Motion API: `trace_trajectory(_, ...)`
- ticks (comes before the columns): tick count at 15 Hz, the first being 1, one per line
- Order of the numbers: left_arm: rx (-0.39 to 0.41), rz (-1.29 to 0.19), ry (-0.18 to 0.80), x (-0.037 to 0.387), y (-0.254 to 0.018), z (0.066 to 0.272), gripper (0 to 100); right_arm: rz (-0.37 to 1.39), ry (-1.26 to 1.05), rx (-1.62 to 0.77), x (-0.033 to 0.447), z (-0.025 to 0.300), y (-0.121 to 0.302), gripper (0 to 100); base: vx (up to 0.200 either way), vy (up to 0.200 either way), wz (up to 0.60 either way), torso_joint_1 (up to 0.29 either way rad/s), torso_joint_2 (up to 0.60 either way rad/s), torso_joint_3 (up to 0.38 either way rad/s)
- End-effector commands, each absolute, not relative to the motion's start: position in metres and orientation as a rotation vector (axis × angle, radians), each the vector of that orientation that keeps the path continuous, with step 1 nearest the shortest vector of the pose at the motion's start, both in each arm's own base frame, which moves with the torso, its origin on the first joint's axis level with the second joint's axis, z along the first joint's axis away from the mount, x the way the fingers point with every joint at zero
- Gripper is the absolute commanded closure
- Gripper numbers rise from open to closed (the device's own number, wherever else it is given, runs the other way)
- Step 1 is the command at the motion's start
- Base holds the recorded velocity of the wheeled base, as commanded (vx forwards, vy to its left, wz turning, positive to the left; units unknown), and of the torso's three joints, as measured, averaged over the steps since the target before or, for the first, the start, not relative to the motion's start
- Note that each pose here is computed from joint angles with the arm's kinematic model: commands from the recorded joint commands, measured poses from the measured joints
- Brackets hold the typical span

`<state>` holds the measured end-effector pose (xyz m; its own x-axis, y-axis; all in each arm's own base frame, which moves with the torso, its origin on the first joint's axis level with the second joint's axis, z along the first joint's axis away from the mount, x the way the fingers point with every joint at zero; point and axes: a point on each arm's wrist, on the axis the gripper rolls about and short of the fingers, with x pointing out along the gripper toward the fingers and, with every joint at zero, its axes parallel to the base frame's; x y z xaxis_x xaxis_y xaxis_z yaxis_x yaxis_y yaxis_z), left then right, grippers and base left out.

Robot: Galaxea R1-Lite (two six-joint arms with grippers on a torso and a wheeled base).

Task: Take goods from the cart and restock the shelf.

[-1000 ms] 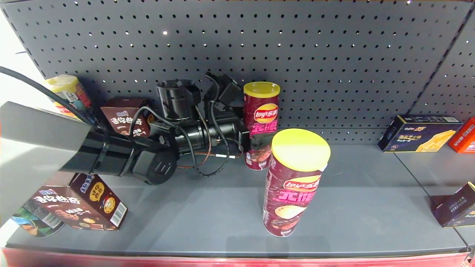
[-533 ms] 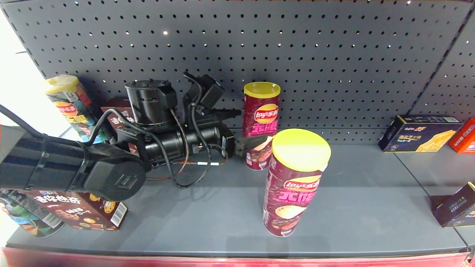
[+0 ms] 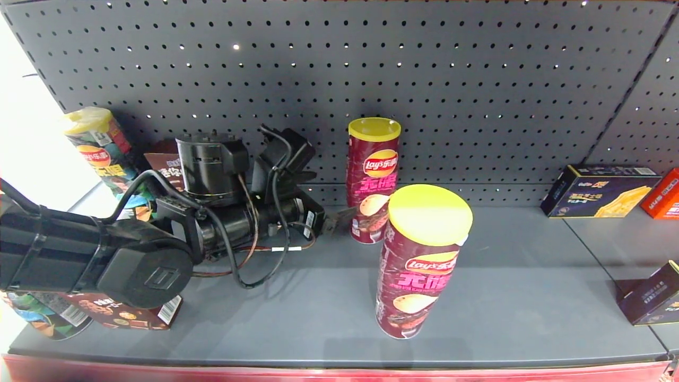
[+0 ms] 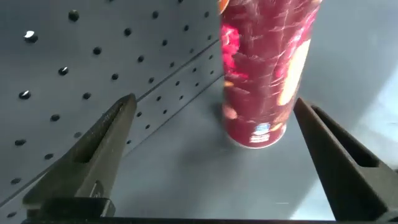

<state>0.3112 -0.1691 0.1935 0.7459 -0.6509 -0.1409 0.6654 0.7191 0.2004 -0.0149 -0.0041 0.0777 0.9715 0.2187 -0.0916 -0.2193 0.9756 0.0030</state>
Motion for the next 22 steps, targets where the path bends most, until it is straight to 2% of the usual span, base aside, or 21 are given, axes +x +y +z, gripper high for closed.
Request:
trace_trajectory(1,0.246,-0.718,0.067,0.313,-0.17,0.192,0,0.222,0.093,-0.008,-0.015,0.078,-0.004,0,0.0,0.0,0.0,0.0,0.0,0.0)
trace_trajectory(16,0.249,-0.673,0.091,0.32,-0.172,0.183,0,0.222,0.095,-0.008,-0.015,0.078,-0.004,0,0.0,0.0,0.0,0.0,0.0,0.0)
trace_trajectory(18,0.247,-0.677,0.08,0.317,-0.172,0.188,0,0.221,0.092,-0.007,-0.015,0.078,-0.004,0,0.0,0.0,0.0,0.0,0.0,0.0)
trace_trajectory(20,0.241,-0.679,0.03,0.304,-0.168,0.207,0,0.221,0.092,-0.007,-0.015,0.078,-0.004,0,0.0,0.0,0.0,0.0,0.0,0.0)
trace_trajectory(22,0.24,-0.676,0.024,0.301,-0.166,0.212,0,0.222,0.092,-0.007,-0.015,0.078,-0.004,0,0.0,0.0,0.0,0.0,0.0,0.0)
